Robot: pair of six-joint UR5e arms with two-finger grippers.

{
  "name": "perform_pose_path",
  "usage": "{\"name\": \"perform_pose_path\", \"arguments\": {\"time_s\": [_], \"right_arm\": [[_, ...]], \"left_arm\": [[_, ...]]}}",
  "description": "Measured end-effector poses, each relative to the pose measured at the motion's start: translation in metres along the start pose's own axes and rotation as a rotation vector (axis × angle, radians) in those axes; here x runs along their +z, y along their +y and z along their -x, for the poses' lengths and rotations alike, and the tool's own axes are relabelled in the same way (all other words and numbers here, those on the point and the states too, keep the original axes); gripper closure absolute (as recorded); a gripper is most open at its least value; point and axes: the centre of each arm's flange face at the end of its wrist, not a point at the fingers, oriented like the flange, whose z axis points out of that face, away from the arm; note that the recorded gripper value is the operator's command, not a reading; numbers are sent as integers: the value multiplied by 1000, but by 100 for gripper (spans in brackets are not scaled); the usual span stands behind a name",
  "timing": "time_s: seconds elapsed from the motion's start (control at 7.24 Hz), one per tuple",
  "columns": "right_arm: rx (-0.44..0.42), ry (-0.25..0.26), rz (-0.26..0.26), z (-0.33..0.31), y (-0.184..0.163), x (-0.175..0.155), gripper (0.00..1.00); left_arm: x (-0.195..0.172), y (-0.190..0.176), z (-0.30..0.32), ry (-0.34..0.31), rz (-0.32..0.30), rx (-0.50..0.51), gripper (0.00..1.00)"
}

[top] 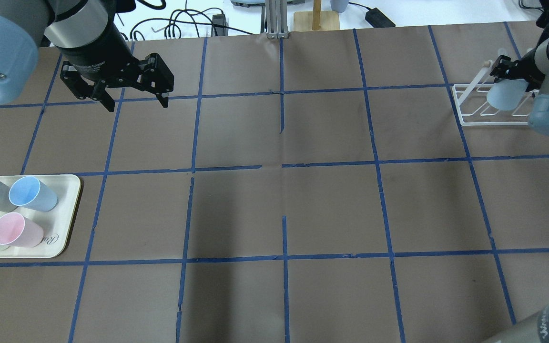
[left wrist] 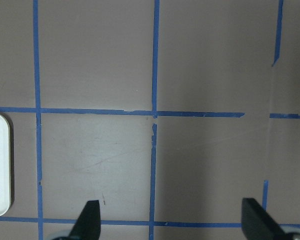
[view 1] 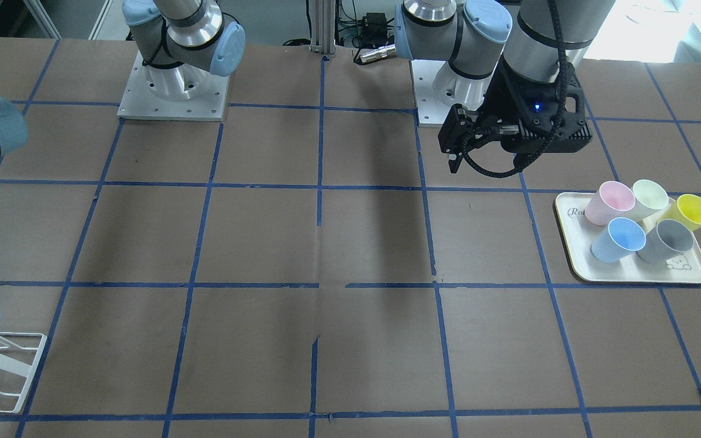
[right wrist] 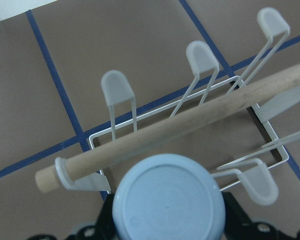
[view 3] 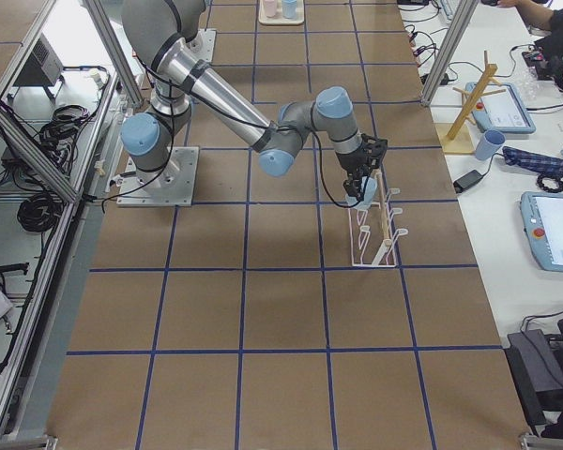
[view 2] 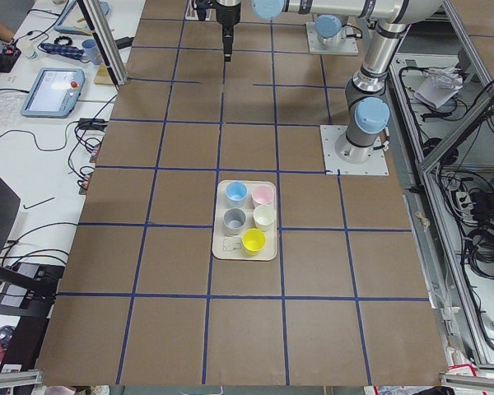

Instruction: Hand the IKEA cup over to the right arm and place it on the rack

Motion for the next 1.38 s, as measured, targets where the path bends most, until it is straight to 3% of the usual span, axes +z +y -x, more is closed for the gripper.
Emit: {"name": "perform_pose_path", "arguments": {"time_s": [0.69, 0.97, 1.38], "right_arm": [[1, 6, -13, -1, -4, -12, 0], [-3, 9, -1, 1, -1, -48, 0], [-18, -4, 181, 7, 30, -152, 0]], "left_arm": [[0, -1, -4, 1, -3, 22, 0], [-7, 5, -4, 1, -15, 26, 0], [-7, 6, -4, 2, -16, 32, 0]]}}
